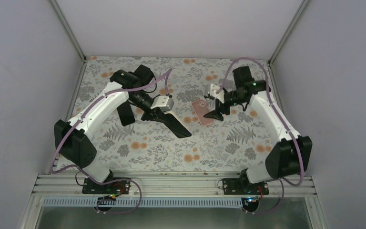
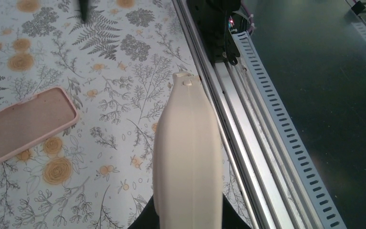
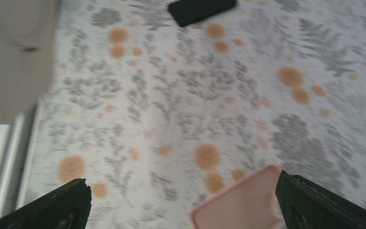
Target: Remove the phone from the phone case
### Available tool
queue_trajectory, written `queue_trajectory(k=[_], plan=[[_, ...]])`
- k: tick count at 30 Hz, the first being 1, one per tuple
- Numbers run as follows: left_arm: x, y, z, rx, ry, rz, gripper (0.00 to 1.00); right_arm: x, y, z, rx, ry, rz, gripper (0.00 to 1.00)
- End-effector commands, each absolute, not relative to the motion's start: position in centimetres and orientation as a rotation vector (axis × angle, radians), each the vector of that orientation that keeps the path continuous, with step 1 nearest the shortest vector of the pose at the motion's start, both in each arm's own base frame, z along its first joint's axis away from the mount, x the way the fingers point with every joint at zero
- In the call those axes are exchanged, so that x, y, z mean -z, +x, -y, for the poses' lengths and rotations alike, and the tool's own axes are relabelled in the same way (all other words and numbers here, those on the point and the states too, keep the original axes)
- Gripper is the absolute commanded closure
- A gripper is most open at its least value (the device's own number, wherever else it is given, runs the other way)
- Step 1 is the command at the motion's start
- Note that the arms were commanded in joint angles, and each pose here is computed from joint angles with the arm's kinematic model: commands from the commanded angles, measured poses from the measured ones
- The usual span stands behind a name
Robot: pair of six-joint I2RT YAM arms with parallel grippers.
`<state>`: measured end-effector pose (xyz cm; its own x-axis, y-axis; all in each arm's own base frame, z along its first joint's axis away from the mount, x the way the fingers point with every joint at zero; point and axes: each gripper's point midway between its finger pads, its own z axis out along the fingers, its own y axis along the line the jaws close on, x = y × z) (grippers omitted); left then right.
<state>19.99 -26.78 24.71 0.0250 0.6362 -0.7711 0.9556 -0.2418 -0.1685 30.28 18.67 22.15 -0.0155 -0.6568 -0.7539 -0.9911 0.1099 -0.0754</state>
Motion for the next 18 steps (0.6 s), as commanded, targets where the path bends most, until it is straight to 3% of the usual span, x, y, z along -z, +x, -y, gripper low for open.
queue_trajectory(k=[1,4,18], plan=[[-26.9,20.0,27.6,1.151,1.867,-1.515,0.98,-21.7,24.3,-21.4,-0.844,-1.666,-1.674,0.0],[-27.0,20.4,27.8,1.156,1.86,-1.52,0.98,-20.8,22.2,-22.9,-0.876,-1.673,-1.684,0.0],[-27.0,20.5,27.8,1.15,1.863,-1.522,0.98,-21.8,22.4,-24.3,-0.912,-1.598,-1.65,0.15]])
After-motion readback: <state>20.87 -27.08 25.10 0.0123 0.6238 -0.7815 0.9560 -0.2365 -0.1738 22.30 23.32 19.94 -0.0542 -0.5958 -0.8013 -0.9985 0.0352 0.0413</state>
